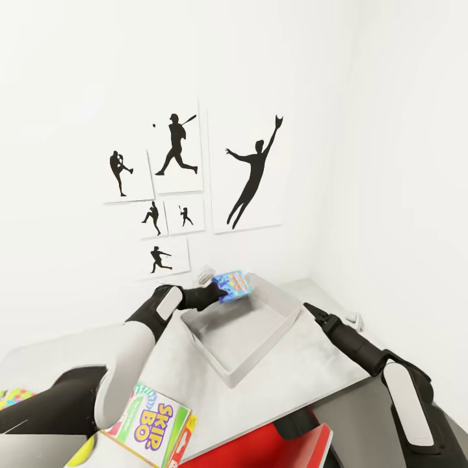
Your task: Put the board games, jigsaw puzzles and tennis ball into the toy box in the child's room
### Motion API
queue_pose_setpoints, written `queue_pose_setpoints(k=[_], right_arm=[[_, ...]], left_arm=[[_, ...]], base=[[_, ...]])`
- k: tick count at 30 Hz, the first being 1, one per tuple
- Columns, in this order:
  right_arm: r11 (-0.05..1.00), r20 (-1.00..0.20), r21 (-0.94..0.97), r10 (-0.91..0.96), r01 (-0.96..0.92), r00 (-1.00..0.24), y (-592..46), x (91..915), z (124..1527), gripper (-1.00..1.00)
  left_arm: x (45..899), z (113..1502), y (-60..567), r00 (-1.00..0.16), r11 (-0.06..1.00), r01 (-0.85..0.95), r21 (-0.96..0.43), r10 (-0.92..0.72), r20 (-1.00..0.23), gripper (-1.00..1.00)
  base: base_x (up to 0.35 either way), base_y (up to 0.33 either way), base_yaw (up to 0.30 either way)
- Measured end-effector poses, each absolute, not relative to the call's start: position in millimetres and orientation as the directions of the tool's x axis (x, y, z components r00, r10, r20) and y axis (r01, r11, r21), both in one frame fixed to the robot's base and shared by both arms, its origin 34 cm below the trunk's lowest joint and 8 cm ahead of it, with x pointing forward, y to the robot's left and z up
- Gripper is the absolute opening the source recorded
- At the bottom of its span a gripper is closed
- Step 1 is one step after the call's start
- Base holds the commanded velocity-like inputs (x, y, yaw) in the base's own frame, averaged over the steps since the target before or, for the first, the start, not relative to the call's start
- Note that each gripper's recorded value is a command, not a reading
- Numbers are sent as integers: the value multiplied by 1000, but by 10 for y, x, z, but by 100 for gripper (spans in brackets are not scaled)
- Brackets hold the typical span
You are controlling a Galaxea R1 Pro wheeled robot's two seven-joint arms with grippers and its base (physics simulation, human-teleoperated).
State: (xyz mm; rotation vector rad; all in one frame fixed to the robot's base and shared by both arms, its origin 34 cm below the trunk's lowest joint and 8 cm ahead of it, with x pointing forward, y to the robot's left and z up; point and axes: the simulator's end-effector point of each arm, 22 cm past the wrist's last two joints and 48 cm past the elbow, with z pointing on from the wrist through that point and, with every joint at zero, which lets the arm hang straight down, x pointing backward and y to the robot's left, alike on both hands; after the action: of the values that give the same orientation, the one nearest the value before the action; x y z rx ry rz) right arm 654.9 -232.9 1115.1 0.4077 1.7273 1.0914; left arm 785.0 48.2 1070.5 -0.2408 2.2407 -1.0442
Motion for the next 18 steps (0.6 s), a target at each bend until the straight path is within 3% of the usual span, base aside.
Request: queue_pose_setpoints(k=[18], right_arm=[[524,-549,832,729,-183,-410,-2551,6475,11077,100]], left_arm=[[7856,10282,422,-696,695,58,-717,-487,-528,-100]], base=[[0,0,0]])
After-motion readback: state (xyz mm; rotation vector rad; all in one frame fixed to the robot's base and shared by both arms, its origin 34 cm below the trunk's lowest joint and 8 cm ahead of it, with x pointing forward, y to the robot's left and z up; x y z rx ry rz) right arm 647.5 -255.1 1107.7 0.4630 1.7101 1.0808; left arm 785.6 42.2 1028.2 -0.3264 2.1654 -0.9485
